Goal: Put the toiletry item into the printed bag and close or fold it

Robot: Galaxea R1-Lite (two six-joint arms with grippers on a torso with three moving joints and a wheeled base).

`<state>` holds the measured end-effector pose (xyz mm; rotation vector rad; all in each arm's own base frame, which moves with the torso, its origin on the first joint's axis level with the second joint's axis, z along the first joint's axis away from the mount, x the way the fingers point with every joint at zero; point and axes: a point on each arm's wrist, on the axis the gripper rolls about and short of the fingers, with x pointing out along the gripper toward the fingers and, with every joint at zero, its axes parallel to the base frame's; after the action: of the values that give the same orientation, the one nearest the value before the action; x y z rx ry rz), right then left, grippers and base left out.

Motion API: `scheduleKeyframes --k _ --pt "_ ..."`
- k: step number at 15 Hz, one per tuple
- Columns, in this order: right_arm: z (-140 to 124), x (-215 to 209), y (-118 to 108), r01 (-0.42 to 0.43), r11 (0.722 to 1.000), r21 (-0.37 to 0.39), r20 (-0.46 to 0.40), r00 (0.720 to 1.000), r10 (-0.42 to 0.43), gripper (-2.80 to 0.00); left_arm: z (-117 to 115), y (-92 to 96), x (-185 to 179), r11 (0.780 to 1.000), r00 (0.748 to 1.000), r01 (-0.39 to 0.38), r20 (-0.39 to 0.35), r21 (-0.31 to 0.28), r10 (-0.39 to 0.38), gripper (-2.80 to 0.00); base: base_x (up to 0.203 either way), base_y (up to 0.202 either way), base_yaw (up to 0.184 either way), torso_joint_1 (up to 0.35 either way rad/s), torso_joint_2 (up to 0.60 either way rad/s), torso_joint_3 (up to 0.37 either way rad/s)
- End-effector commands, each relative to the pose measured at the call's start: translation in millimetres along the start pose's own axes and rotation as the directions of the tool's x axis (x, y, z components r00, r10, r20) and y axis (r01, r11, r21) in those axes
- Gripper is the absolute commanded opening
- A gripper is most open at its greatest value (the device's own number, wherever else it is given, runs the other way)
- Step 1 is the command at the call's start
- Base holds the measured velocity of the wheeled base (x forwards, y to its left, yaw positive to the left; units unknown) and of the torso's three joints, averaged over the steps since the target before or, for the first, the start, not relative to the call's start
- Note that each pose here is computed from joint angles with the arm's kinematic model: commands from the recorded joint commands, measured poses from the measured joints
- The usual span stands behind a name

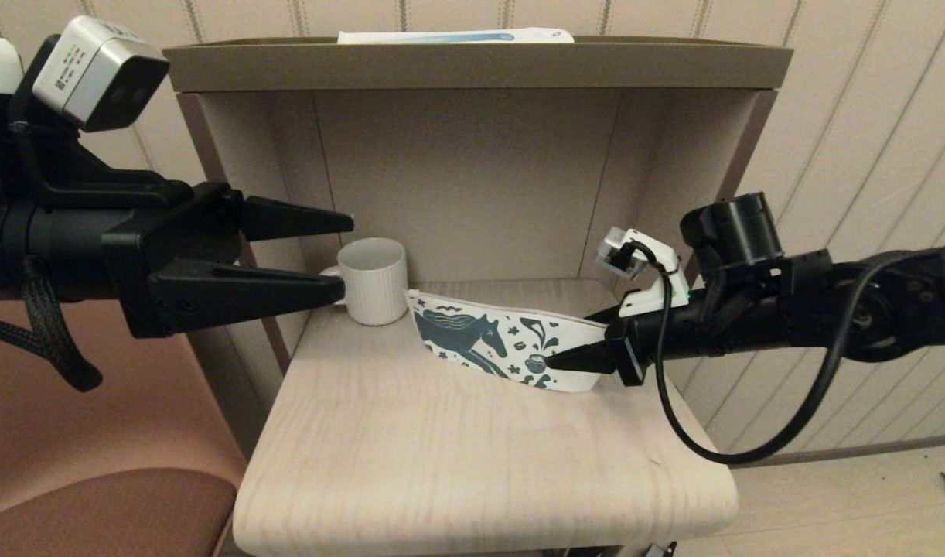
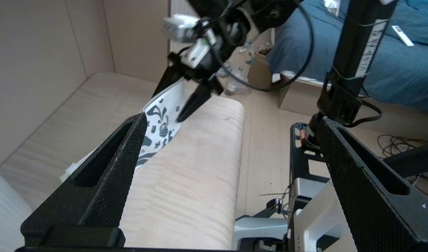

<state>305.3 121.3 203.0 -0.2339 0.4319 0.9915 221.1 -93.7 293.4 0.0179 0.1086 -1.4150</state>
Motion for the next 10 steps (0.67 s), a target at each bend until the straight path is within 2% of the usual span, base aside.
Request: scheduleKeyframes --k 1,4,5,10 --pt "7 -15 8 0.008 1.0 -0.023 0.03 1.0 -0.008 0.0 0 0.1 0 1.0 1.0 0.006 0.001 0.001 -0.006 0.0 0.0 0.0 0.0 0.0 0.0 0.0" --pt "17 -47 26 0.037 0.997 -0.062 0.089 0.996 -0.031 0.0 -1 0.2 0 1.0 1.0 0.006 0.0 -0.002 -0.006 0.0 0.0 0.0 0.0 0.0 0.0 0.0" --pt "22 -63 34 0.055 0.995 -0.083 0.121 0.992 -0.045 0.0 0 -0.3 0 1.0 1.0 0.006 0.0 0.0 -0.006 -2.8 0.0 0.0 0.0 0.0 0.0 0.0" --pt "34 -111 62 0.105 0.986 -0.128 0.195 0.978 -0.079 0.0 2 -2.9 -2 1.0 1.0 0.005 0.005 0.009 -0.005 -2.8 0.0 0.0 0.0 0.0 0.0 0.0"
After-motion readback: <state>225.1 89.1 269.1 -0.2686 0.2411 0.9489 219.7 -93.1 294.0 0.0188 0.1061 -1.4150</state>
